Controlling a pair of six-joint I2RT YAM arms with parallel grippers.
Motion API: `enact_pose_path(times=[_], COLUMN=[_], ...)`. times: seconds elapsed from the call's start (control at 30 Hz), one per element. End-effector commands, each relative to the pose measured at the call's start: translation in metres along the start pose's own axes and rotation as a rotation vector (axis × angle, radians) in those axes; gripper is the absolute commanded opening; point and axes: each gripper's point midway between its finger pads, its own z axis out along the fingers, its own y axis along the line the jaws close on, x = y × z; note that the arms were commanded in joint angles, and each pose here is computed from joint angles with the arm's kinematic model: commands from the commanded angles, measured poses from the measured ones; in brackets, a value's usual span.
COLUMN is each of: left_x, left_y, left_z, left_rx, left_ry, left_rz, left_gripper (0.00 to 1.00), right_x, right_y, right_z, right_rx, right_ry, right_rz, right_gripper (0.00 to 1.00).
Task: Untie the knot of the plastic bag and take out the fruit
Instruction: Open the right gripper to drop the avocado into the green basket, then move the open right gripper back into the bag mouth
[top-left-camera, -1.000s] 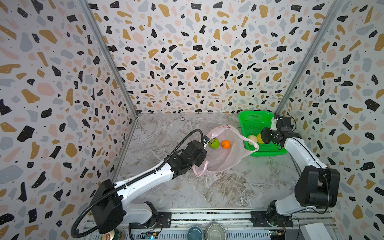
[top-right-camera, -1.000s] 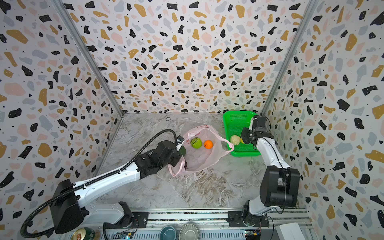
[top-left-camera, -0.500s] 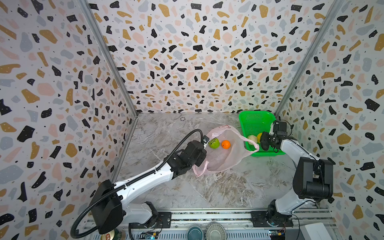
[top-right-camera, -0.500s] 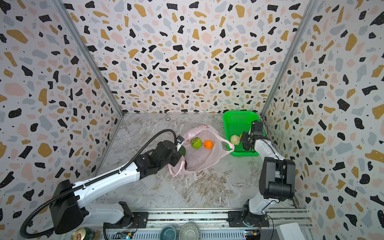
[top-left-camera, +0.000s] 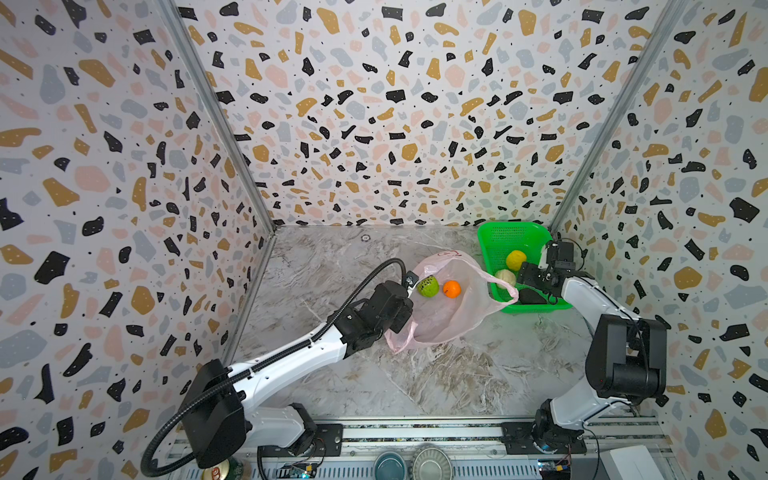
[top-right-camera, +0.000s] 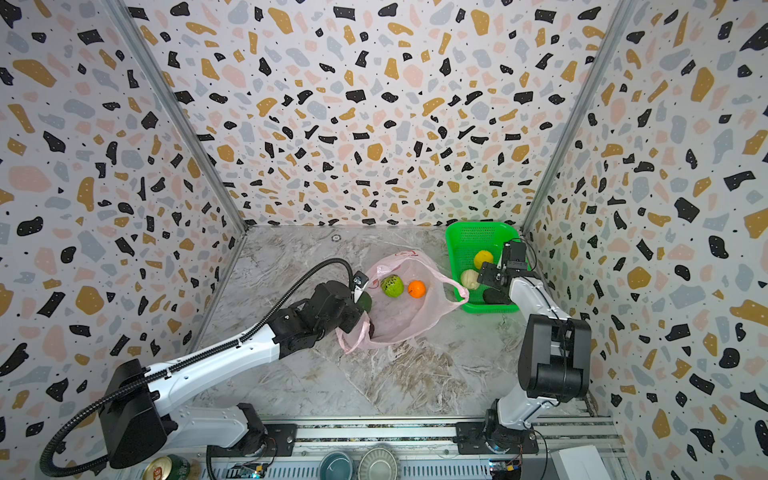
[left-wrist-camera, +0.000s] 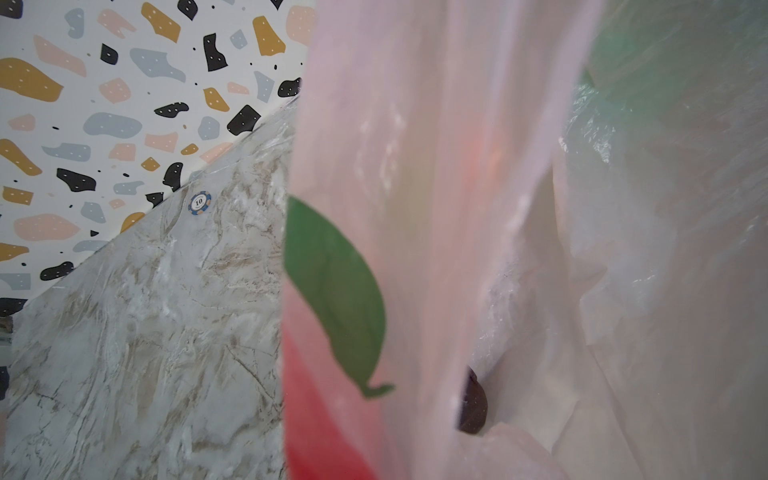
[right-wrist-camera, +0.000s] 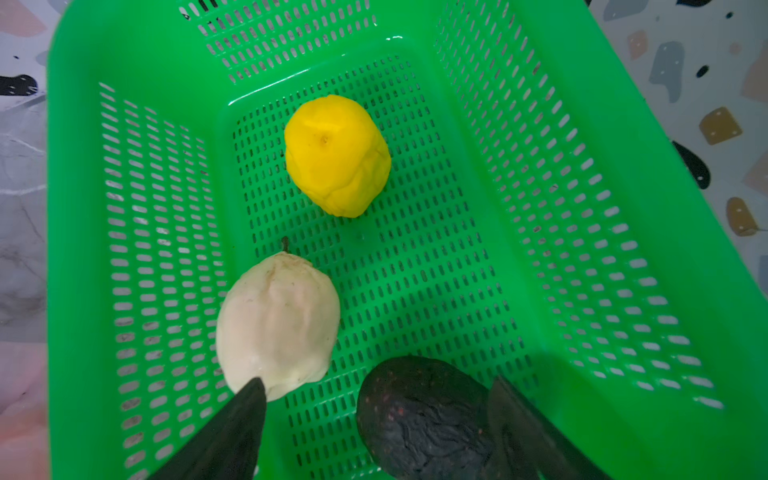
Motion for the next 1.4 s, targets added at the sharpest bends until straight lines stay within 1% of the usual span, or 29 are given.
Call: enact_pose_path(times=[0.0,0.13,0.2,0.37,0.43,0.53,0.67,0.87,0.97,1.1,1.23,1.37], left_x=[-0.01,-0.01,-0.009,-0.009,-0.009,-0.009,-0.008,-0.008,-0.009,-0.01,-0.011,-0.01], left_y=[0.001,0.002,0.002,0.002,0.001,0.002,0.002,0.002,0.003,0.004,0.004,0.005], left_z=[-0.005,-0.005,-0.005,-0.005,-0.005,-0.005,-0.006,-0.005,-0.005,-0.004,-0.003,-0.001], left_rx=[-0.003,-0.006,-0.004,-0.004,-0.003,-0.003,-0.007,-0.009,-0.014,-0.019,-0.022,-0.031], left_ry=[-0.034,-0.034,-0.033,-0.033,-0.033,-0.031,-0.029,-0.028,-0.028,-0.027,-0.026,-0.021], left_rz=[0.0,-0.002,-0.001,-0.001,0.0,0.002,0.003,0.002,0.003,0.007,0.011,0.019], left_gripper=[0.0,0.0,0.0,0.0,0.0,0.0,0.0,0.0,0.0,0.0,0.0,0.0], right_x=[-0.036,-0.053,-0.059,-0.067,-0.067,-0.058,-0.04,0.004,0.033,0.073,0.111,0.143], right_y=[0.021,0.043,0.055,0.088,0.109,0.147,0.19,0.241,0.262,0.273,0.277,0.272], right_z=[-0.048,-0.087,-0.104,-0.149,-0.169,-0.2,-0.241,-0.276,-0.282,-0.271,-0.249,-0.216], right_rx=[-0.087,-0.196,-0.262,-0.424,-0.472,-0.562,-0.675,-0.753,-0.757,-0.705,-0.661,-0.596], right_ry=[-0.089,-0.141,-0.16,-0.192,-0.201,-0.203,-0.206,-0.146,-0.115,-0.089,-0.068,-0.023], right_rz=[-0.015,-0.022,-0.025,-0.057,-0.107,-0.196,-0.262,-0.349,-0.411,-0.503,-0.591,-0.646], right_gripper=[0.91,0.98,1.0,1.0,0.99,0.99,1.0,1.0,0.99,1.0,1.0,0.97])
